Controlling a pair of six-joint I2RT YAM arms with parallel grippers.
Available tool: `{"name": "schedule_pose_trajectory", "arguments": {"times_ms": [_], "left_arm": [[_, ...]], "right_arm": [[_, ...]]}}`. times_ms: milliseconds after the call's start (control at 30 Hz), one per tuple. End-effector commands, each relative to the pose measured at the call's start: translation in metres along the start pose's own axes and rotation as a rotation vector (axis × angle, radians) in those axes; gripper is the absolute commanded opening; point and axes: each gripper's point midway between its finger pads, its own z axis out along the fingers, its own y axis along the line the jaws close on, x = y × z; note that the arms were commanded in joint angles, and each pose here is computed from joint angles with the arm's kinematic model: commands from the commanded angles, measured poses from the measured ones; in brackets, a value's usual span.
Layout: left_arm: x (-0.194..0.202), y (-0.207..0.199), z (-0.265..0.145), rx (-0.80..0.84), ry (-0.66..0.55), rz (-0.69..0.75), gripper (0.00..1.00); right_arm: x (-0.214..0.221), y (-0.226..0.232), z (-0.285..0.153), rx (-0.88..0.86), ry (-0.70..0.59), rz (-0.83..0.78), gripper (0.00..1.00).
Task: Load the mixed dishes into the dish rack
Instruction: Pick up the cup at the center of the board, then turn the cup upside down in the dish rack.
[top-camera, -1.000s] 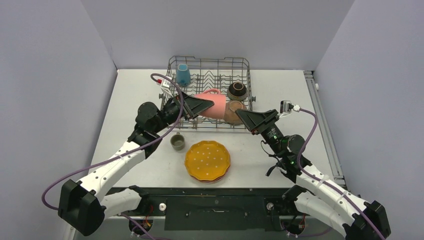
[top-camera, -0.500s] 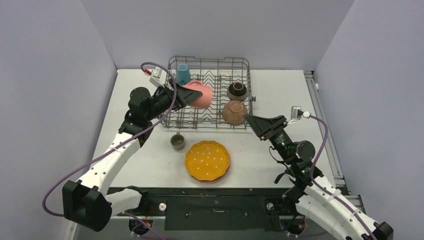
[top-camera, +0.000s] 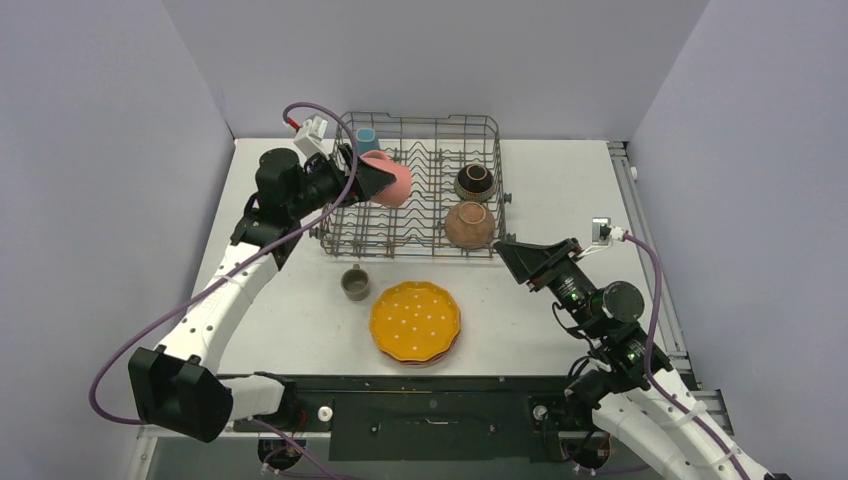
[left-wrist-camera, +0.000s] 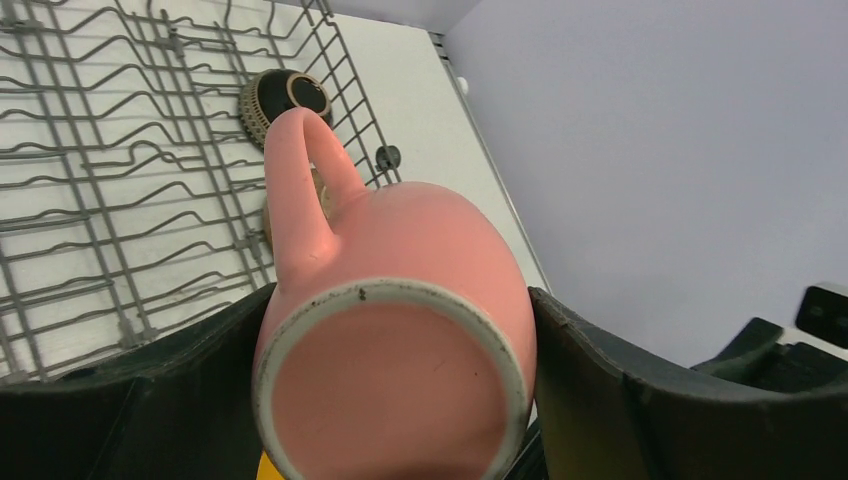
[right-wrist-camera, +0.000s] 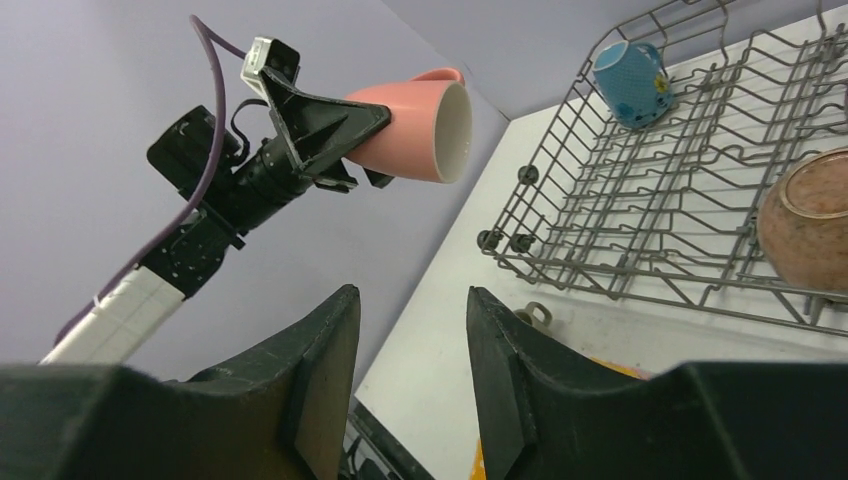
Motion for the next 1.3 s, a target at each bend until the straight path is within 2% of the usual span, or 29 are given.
{"name": "schedule_pose_trajectory", "arguments": {"times_ms": [0, 333, 833, 1267], "left_arm": [[-0.043, -0.014, -0.003, -0.005, -0.102, 0.153, 0.0], [-0.048, 0.036, 0.018, -0.184, -0.071, 0.241, 0.0], [-0.048, 0.124, 0.068, -0.437, 0.006, 0.31, 0.0], [-0.069, 0.182, 0.097, -0.644, -0.008, 0.383, 0.0]], "right_arm": [[-0.01, 0.002, -0.008, 0.046, 0.02, -0.127, 0.4], [-0.01, -0.016, -0.024, 0.152, 0.076, -0.277, 0.4], [-0.003, -0.033, -0.027, 0.206, 0.119, -0.347, 0.4], [-0.005, -0.042, -0.028, 0.249, 0.133, -0.4, 0.41]]}}
